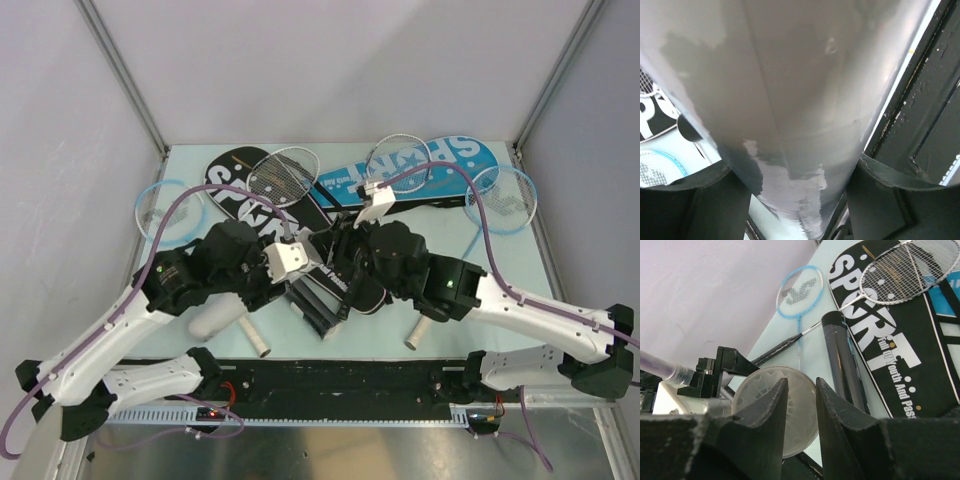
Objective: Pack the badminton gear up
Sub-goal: Close the lid on the shuttle tube.
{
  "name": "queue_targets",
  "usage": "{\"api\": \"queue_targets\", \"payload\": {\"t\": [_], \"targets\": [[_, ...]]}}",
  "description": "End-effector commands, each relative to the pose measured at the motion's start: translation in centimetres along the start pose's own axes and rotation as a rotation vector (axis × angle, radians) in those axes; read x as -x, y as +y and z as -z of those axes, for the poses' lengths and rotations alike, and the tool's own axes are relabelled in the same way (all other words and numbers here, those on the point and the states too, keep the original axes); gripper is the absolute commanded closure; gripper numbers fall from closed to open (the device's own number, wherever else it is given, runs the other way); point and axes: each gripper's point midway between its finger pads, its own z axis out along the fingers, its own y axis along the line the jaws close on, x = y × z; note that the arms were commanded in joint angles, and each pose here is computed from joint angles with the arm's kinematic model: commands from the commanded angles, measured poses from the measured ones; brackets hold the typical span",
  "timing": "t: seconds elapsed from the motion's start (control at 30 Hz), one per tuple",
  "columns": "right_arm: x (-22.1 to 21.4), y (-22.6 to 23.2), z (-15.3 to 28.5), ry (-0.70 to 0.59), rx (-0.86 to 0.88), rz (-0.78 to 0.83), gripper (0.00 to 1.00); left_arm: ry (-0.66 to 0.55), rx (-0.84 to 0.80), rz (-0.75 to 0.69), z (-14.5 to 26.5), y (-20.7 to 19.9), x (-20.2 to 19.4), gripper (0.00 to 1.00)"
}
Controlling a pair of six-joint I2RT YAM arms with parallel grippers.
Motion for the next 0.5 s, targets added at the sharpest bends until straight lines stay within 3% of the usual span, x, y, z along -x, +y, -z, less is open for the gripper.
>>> {"api": "queue_targets", "payload": {"t": [0.0,0.47], "targets": [[-9.5,1.4,0.9,0.275,0.035,0.057,0.66,-0.325,0.178,0.072,2.2,4.6,9.2,0.66],[-11.9,1.4,-1.1,0.194,-0.038,0.105,0.64,-0.353,0.154,0.181,1.9,4.9,11.5,0.66]]}}
